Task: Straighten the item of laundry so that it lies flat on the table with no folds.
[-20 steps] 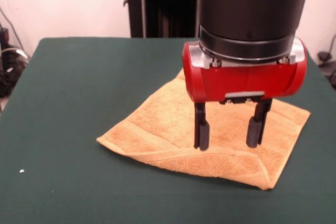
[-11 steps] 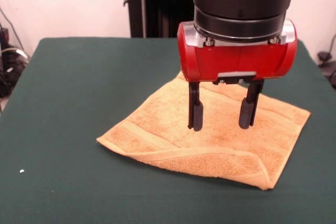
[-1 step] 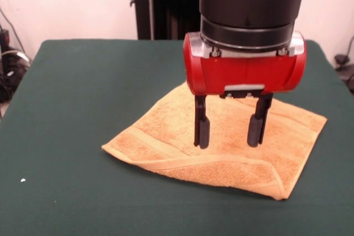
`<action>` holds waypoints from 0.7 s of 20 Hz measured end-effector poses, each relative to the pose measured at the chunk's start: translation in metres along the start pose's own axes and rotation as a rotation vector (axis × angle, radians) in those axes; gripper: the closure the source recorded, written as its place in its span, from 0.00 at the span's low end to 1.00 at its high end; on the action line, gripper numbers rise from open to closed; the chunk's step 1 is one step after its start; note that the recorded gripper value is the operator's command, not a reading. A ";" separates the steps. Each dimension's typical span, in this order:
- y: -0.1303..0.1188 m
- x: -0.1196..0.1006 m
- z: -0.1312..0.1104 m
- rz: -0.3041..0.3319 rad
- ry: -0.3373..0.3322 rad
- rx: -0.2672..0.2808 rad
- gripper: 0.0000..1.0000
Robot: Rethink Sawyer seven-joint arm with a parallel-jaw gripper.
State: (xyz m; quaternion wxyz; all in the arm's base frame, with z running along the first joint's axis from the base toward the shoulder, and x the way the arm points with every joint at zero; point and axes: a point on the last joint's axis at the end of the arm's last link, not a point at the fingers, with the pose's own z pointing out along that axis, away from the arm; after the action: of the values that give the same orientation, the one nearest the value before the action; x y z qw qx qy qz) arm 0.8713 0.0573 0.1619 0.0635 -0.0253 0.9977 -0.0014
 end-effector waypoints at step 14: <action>-0.005 0.000 0.025 0.010 -0.068 0.006 0.00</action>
State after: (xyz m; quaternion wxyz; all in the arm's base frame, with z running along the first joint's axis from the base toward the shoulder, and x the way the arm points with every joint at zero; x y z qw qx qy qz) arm 0.8743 0.0519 0.1375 0.0972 -0.0204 0.9950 -0.0033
